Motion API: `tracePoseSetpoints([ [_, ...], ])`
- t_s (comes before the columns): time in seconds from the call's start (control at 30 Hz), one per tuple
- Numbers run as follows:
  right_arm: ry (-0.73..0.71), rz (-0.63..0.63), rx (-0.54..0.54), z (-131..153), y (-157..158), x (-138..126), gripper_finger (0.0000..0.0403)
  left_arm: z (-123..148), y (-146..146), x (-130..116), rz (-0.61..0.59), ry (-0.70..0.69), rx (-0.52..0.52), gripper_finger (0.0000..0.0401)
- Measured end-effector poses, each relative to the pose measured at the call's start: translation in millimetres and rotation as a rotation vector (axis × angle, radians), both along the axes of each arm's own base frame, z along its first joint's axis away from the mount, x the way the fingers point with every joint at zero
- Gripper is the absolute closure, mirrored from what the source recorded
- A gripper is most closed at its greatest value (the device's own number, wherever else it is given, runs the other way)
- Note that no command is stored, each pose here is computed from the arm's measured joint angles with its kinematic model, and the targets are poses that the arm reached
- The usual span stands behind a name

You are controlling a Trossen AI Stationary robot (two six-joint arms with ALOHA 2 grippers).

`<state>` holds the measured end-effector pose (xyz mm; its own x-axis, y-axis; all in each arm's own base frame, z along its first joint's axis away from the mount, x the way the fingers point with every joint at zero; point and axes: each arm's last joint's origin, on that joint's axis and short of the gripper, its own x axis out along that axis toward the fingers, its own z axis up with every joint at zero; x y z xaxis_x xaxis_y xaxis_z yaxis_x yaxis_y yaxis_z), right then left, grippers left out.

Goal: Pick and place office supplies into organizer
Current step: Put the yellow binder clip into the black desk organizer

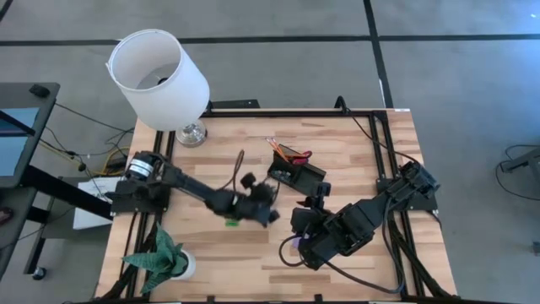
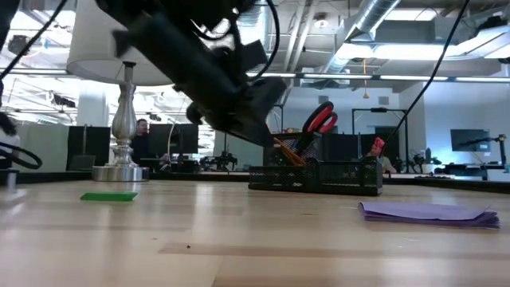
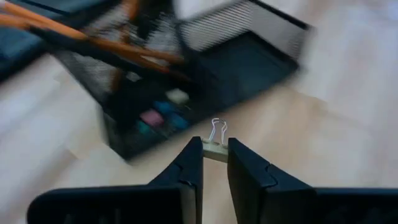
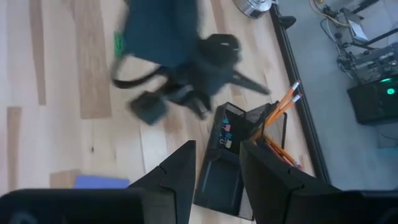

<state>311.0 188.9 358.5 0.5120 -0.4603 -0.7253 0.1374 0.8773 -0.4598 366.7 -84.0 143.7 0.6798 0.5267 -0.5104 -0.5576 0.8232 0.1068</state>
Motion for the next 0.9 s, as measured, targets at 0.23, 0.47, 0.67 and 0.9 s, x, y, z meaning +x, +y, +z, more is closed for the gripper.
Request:
tracePoseSetpoints([
  [0.23,0.023,-0.007,-0.017,-0.5,-3.6,-0.8,0.0282,4.2,39.8,11.7,0.037,-0.007,0.033,0.0365],
  [0.47,0.019,-0.033,-0.020,-0.5,-11.2,3.9,0.0282,-4.9,69.4,17.0,0.045,0.015,-0.041,0.0362],
  [0.67,0.016,-0.056,-0.017,-0.4,-18.4,8.4,0.0282,-12.0,79.4,17.8,0.068,0.028,-0.055,0.0361],
  [0.9,0.016,-0.075,-0.012,-0.5,-24.4,11.7,0.0282,-9.9,91.4,20.4,0.061,-0.001,-0.092,0.0360],
])
